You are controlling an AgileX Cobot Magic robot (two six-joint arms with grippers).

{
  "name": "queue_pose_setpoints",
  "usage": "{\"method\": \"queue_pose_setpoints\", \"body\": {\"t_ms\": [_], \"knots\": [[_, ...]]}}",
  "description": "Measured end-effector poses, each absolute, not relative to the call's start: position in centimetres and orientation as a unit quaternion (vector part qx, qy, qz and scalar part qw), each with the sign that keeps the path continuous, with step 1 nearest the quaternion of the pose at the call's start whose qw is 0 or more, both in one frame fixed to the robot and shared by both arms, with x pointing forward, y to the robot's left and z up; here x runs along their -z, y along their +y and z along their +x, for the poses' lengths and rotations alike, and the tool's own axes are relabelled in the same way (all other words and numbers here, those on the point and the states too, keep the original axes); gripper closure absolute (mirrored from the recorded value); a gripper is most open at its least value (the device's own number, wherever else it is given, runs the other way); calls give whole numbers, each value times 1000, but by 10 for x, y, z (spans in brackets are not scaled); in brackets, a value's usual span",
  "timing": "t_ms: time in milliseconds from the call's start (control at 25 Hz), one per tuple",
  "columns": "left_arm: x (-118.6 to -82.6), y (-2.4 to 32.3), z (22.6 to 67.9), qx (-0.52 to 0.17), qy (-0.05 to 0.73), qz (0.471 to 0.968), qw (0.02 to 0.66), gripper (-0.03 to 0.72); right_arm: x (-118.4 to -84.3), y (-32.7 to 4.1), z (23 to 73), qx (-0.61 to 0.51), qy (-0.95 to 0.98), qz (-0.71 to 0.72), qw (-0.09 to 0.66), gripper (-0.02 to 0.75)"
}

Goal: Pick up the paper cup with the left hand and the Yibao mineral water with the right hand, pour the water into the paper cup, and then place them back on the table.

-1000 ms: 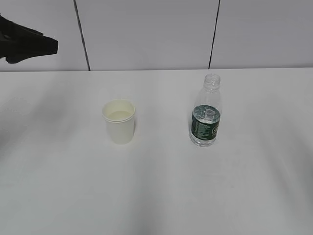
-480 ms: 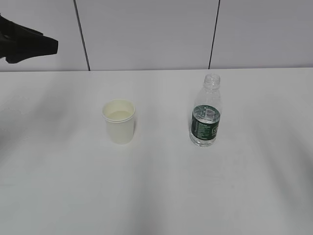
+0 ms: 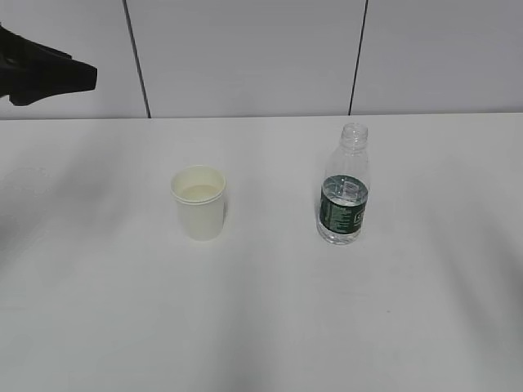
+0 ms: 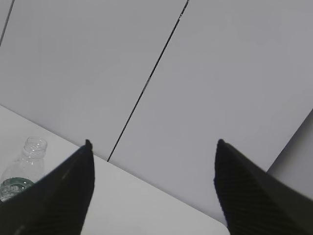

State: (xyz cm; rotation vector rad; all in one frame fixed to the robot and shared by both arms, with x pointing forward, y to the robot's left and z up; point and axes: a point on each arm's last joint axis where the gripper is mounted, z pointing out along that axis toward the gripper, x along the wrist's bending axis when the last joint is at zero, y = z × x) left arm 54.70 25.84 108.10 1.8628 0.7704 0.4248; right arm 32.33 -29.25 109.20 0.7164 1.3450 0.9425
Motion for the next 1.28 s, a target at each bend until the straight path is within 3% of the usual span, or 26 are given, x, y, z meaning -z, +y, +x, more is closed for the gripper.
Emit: {"method": "queue_pose_setpoints", "body": {"t_ms": [1000,1280], "knots": [[-1081,260,548,-185,326,774,511,263,-1092,-293,323,-411,586,312,625,146],[-1082,262,552,-219,314,774,504,264,-1092,-293,323,-411,586,312,625,146]]}}
